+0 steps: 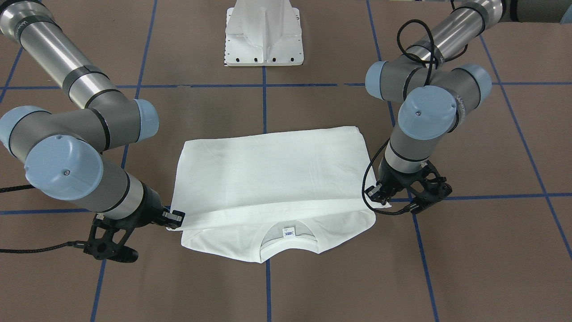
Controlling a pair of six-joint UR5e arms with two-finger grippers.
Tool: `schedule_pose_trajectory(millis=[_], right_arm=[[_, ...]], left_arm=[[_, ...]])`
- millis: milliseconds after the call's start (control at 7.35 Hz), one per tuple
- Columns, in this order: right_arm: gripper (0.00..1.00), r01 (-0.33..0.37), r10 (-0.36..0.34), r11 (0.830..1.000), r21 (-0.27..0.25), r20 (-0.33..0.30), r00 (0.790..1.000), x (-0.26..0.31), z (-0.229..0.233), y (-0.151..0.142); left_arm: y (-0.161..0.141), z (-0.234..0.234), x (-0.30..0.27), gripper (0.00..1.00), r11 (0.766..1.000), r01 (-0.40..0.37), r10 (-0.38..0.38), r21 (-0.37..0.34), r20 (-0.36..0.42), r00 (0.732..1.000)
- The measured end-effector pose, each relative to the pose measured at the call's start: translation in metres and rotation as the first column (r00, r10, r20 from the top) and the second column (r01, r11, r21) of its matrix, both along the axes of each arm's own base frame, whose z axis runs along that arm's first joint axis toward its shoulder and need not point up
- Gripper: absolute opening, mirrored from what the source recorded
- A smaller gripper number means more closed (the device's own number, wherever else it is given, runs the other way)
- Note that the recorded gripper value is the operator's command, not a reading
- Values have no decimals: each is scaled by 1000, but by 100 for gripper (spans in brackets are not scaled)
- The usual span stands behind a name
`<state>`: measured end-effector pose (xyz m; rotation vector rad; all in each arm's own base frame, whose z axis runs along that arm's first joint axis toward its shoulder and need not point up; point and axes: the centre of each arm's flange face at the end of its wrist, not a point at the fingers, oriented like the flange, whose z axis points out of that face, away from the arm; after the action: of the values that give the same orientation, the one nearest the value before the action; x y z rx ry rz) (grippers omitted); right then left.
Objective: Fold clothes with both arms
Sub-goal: 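Lay the hem down at the collar and hold with both grippers, then release the hem and move the right gripper to the folded shirt's side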
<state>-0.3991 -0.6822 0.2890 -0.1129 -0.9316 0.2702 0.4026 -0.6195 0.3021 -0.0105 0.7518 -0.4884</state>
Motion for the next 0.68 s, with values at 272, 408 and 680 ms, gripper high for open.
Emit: schedule_pose_trajectory(millis=[272,408,680], right_arm=[[0,-2,2,1000,0,-8,1000,-3,4,-2],[0,0,0,1000,2,-8,1000,-5,3,-2],[26,1,-1,1000,13,1,1000,-7,-8,-1]], left_arm=[[0,-3,0,0,1000,1,-1,3,-3,1000],[0,-5,1,0,1000,3,-3,1,-5,1000],[0,-6,1,75,1000,11,-11,-5,-5,1000]])
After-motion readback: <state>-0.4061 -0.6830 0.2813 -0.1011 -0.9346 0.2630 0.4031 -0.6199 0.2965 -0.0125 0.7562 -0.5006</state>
